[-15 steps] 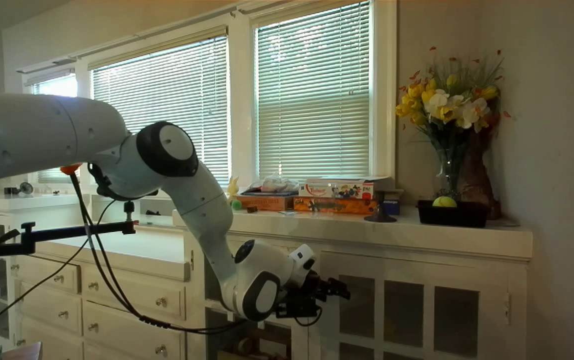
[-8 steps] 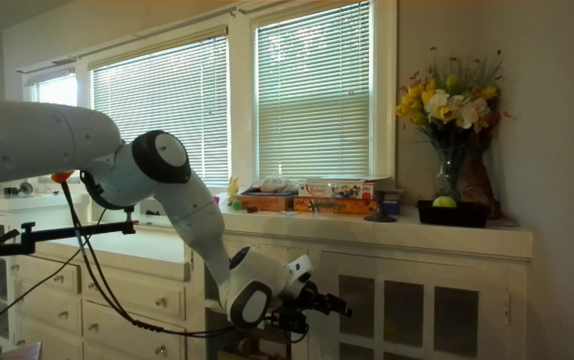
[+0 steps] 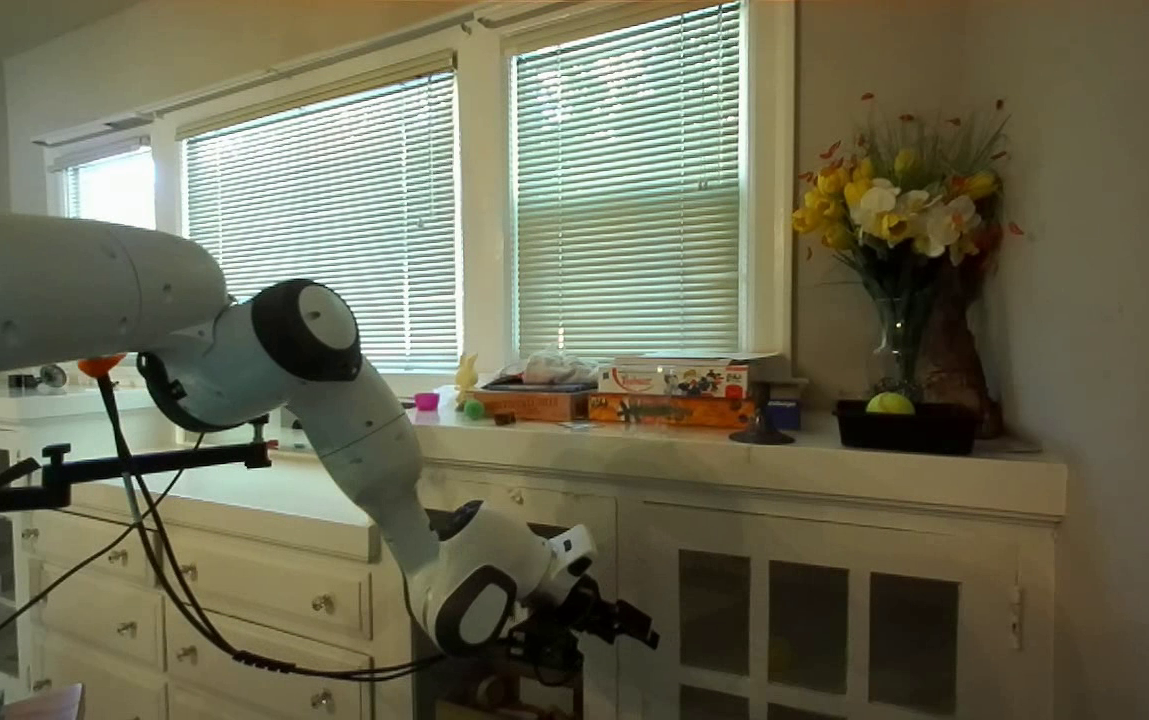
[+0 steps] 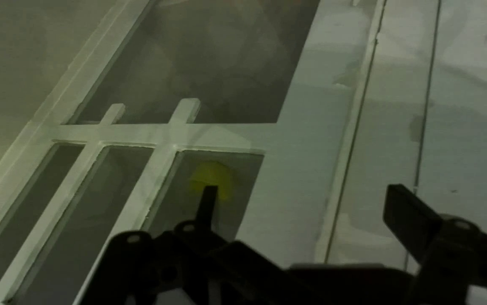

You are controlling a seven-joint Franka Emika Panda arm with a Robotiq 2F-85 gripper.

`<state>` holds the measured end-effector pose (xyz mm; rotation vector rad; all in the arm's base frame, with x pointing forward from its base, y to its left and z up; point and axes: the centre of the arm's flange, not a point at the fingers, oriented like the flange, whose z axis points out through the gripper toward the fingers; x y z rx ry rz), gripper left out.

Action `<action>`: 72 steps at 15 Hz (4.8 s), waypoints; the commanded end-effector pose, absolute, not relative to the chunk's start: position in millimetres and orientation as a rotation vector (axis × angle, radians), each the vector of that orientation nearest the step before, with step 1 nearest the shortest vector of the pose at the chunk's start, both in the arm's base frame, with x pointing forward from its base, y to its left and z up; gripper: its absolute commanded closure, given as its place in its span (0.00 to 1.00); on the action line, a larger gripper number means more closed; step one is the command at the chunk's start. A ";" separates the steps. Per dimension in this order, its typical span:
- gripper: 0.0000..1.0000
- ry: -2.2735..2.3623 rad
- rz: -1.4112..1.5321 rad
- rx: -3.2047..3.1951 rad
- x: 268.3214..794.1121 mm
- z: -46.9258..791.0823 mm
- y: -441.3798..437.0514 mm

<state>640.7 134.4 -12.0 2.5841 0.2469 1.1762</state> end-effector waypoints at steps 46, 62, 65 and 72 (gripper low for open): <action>0.00 0.423 1.283 2.289 686.9 0.6 130.2; 0.00 -0.159 1.060 2.205 551.1 -29.3 107.0; 0.00 -0.342 1.008 2.174 503.2 -41.9 112.9; 0.00 -0.202 1.020 2.221 537.9 -37.6 147.2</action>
